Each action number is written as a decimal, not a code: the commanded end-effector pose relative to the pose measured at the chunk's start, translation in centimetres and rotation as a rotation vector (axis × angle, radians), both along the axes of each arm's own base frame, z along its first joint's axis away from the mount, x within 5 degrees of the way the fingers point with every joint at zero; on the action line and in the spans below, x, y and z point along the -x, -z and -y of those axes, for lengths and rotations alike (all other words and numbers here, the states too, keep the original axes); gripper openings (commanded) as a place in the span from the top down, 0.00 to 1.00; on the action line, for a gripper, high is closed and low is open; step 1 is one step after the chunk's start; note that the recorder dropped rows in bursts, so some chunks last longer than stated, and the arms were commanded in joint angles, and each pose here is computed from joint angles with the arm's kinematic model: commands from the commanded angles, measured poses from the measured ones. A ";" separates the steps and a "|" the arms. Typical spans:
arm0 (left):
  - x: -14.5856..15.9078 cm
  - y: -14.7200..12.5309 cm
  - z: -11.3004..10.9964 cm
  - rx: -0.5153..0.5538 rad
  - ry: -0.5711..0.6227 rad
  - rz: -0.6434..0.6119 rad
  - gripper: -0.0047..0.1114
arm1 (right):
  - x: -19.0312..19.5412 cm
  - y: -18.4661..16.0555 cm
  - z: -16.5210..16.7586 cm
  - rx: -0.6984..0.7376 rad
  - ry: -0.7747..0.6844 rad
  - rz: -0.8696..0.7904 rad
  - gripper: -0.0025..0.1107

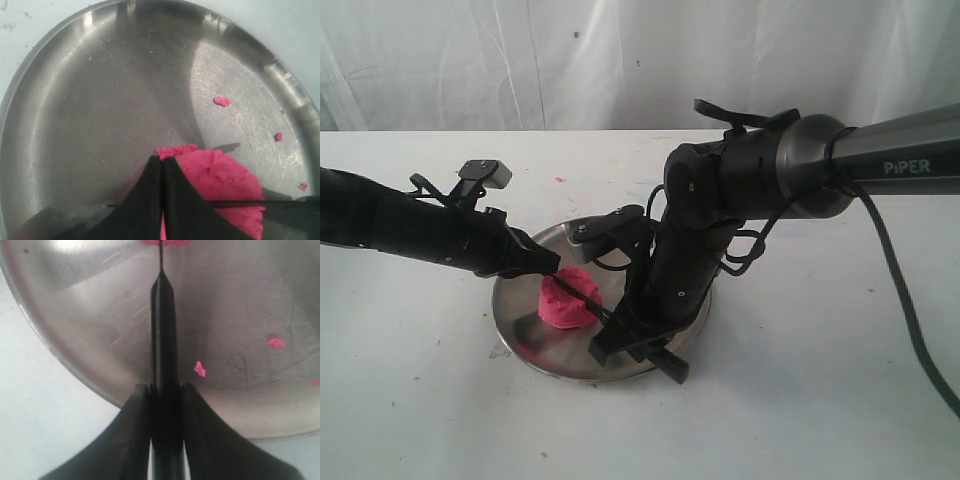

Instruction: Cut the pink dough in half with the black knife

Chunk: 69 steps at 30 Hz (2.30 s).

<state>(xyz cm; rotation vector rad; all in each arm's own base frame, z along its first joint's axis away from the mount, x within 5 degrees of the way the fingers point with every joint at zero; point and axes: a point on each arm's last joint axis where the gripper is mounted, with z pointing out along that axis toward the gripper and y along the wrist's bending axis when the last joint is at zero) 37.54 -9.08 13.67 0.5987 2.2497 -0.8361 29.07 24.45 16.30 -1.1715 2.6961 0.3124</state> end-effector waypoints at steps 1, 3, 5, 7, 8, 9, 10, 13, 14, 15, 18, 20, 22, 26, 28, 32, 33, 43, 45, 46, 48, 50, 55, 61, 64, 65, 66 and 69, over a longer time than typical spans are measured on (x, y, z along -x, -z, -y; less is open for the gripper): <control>0.1 0.1 0.2 0.005 0.009 -0.007 0.96 | -0.1 -0.2 -0.2 -0.013 0.003 0.011 0.98; 0.1 0.1 0.2 0.005 0.009 -0.007 0.96 | -0.1 -0.6 -0.2 -0.021 0.005 0.017 0.98; 0.1 0.1 0.2 0.005 0.009 -0.007 0.96 | -0.1 -1.0 -0.2 -0.029 0.006 0.028 0.98; 0.1 0.1 0.2 0.005 0.009 -0.007 0.96 | -0.1 -1.2 -0.1 -0.034 0.006 0.035 0.98; 0.1 0.1 0.2 0.005 0.009 -0.007 0.96 | -0.1 -1.2 -0.2 -0.036 0.008 0.034 0.98; 0.1 0.1 0.2 0.005 0.009 -0.007 0.96 | -0.1 -1.2 -0.2 -0.041 0.012 0.030 0.98; 0.1 0.1 0.2 0.005 0.009 -0.007 0.96 | 0.0 -1.2 -0.2 -0.044 0.015 0.027 0.98; 0.1 0.1 0.2 0.005 0.009 -0.007 0.96 | -0.1 -1.1 -0.4 -0.061 0.025 0.020 0.98; 0.1 0.1 0.2 0.005 0.009 -0.007 0.96 | -0.1 -1.2 -0.4 -0.062 0.026 0.023 0.98; 0.1 0.1 0.1 0.002 0.008 -0.004 0.96 | -0.1 -1.2 -0.4 -0.063 0.026 0.024 0.98; -0.2 -1.1 -0.6 -0.024 -0.012 0.036 0.96 | -0.1 -1.1 -0.4 -0.061 0.025 0.020 0.98; -0.4 -2.2 -1.4 -0.025 -0.033 0.069 0.96 | 0.0 -1.1 -0.4 -0.060 0.025 0.018 0.98; -0.4 -3.4 -1.9 -0.015 -0.051 0.094 0.96 | 0.0 -1.1 -0.4 -0.060 0.025 0.018 0.98; -0.2 -4.6 -2.6 -0.013 -0.060 0.124 0.96 | -0.1 -1.1 -0.4 -0.061 0.026 0.021 0.98; 0.0 -4.7 -2.4 0.014 -0.049 0.108 0.96 | -0.1 -1.1 -0.4 -0.061 0.026 0.021 0.98; 0.0 -3.9 -2.2 0.021 -0.021 0.082 0.96 | -0.1 -1.1 -0.4 -0.061 0.026 0.021 0.98; 0.0 -3.7 -2.2 0.017 -0.017 0.077 0.96 | -0.1 -1.1 -0.4 -0.061 0.026 0.021 0.98; -0.2 -1.4 -2.1 0.034 -0.011 0.009 0.96 | -0.1 -1.2 -0.4 -0.061 0.023 0.024 0.98; -0.3 -1.4 -2.1 0.047 -0.023 0.010 0.96 | -0.1 -1.2 -0.4 -0.061 0.023 0.024 0.98; -0.3 -1.5 -2.0 0.058 -0.028 0.009 0.96 | -0.1 -1.2 -0.4 -0.061 0.021 0.025 0.98; -0.3 -1.5 -2.0 0.063 -0.033 0.015 0.96 | -0.1 -1.1 -0.4 -0.059 0.019 0.026 0.98; -0.3 -1.5 -2.0 0.063 -0.032 0.017 0.96 | -0.1 -1.1 -0.4 -0.059 0.019 0.026 0.98; -0.4 -1.4 -2.1 0.056 -0.034 0.026 0.96 | -0.1 -1.2 -0.4 -0.061 0.020 0.030 0.98; -0.5 0.4 -2.1 0.056 -0.035 -0.020 0.96 | -0.1 -1.2 -0.4 -0.061 0.020 0.030 0.98; -0.5 1.1 -2.0 0.062 -0.034 -0.040 0.96 | -0.1 -1.2 -0.4 -0.061 0.020 0.030 0.98; -0.5 1.3 -2.0 0.062 -0.031 -0.044 0.96 | -0.1 -1.2 -0.4 -0.061 0.020 0.030 0.98; -0.5 1.5 -2.0 0.060 -0.027 -0.044 0.96 | -0.1 -1.2 -0.4 -0.061 0.018 0.030 0.98; -0.6 1.5 -2.0 0.058 -0.025 -0.036 0.96 | -0.1 -1.2 -0.4 -0.062 0.018 0.032 0.98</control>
